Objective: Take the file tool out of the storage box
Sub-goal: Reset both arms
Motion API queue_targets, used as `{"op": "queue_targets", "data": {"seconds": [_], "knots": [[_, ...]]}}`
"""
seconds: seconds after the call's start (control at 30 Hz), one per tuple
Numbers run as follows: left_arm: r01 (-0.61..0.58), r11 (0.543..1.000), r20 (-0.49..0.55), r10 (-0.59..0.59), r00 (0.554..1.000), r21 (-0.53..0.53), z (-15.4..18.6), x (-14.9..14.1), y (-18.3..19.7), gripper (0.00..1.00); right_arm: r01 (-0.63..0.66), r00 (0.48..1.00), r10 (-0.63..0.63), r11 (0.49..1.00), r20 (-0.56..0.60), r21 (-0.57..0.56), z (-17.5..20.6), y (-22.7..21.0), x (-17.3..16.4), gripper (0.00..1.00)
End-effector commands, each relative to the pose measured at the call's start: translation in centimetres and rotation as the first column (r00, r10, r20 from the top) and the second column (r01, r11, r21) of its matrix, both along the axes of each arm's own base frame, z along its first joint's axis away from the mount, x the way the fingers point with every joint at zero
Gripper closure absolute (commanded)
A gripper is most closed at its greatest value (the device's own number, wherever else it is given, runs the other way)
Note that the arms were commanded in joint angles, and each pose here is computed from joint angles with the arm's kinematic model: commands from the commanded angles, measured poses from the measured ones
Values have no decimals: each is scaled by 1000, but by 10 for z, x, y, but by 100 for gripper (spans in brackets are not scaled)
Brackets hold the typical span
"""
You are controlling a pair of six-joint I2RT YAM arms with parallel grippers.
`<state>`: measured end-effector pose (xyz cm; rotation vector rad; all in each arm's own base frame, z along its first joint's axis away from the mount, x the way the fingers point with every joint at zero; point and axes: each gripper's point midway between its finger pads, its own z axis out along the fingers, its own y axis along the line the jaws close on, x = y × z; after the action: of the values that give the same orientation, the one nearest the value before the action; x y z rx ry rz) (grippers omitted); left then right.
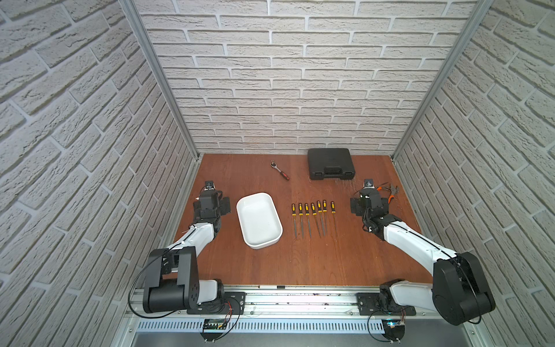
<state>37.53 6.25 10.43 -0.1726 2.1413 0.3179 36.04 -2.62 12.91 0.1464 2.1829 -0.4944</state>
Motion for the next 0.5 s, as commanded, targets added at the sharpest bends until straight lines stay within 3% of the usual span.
{"op": "queue_targets", "data": {"seconds": [0.0, 0.13, 0.27, 0.47], "knots": [[52, 998, 144, -56, 988, 33, 17, 18, -3, 1, -10, 984, 7, 1000, 176, 17, 29, -8, 23, 1], [66, 997, 191, -71, 979, 32, 0, 13, -5, 1, -32, 976, 24, 999, 218, 33, 12, -14, 29, 1], [50, 998, 248, -58, 967, 41, -8, 6, -4, 2, -141, 969, 128, 989, 211, 48, -15, 3, 40, 1], [51, 998, 208, -60, 976, 47, -14, 12, -5, 1, -171, 955, 155, 984, 252, 44, -22, 7, 38, 1]]}}
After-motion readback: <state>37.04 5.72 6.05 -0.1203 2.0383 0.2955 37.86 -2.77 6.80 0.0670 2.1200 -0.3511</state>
